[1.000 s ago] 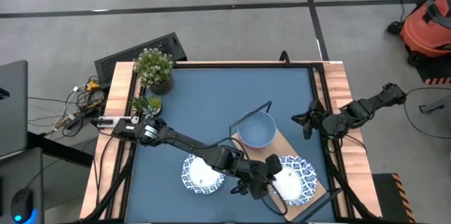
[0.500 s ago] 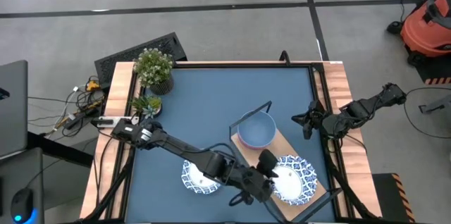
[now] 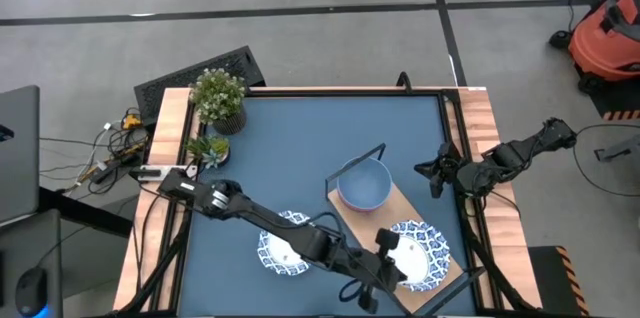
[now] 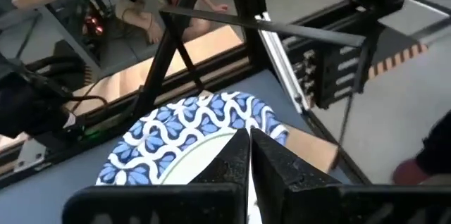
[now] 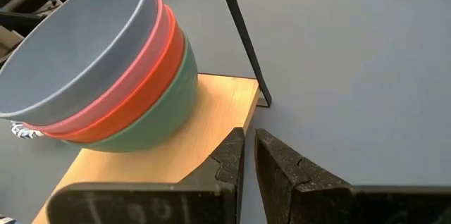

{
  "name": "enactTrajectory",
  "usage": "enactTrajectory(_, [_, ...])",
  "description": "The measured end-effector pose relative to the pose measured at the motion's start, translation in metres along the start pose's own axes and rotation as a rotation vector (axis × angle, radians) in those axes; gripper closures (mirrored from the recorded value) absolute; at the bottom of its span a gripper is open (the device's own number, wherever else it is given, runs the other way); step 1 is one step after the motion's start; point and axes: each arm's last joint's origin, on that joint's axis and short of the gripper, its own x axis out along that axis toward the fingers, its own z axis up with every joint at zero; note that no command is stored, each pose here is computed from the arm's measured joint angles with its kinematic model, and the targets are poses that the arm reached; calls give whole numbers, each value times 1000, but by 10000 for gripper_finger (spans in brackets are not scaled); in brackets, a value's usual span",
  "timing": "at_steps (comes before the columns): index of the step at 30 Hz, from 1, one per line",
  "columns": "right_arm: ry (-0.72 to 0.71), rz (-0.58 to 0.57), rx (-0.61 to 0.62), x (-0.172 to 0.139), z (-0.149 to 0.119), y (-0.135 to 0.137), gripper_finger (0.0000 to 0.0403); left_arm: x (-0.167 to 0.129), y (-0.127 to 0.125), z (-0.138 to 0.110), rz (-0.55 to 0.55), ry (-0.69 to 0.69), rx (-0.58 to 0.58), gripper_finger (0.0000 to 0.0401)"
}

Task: Place and stack bowls onto a shelf
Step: Stack the white bowl on top of the white bowl on the shelf

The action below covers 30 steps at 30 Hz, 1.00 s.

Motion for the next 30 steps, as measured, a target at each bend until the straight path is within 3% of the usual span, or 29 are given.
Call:
enactTrajectory(8, [5, -6, -22, 0, -1, -1, 340, 30, -7, -30, 50, -15, -30, 401])
enactTrajectory(11, [11, -7, -26, 0, -1, -1, 340, 32, -6, -33, 58, -16, -50, 401])
enactTrajectory(16, [17, -8, -30, 0, -1, -1, 340, 32, 1, -34, 215, 5, -51, 401])
enactTrajectory(25, [23, -4, -44, 0, -1, -1, 340, 38, -3, -47, 239, 31, -145, 401])
enactTrajectory(30, [23, -3, -40, 0, -1, -1, 340, 43, -10, -59, 306, 70, -113, 401])
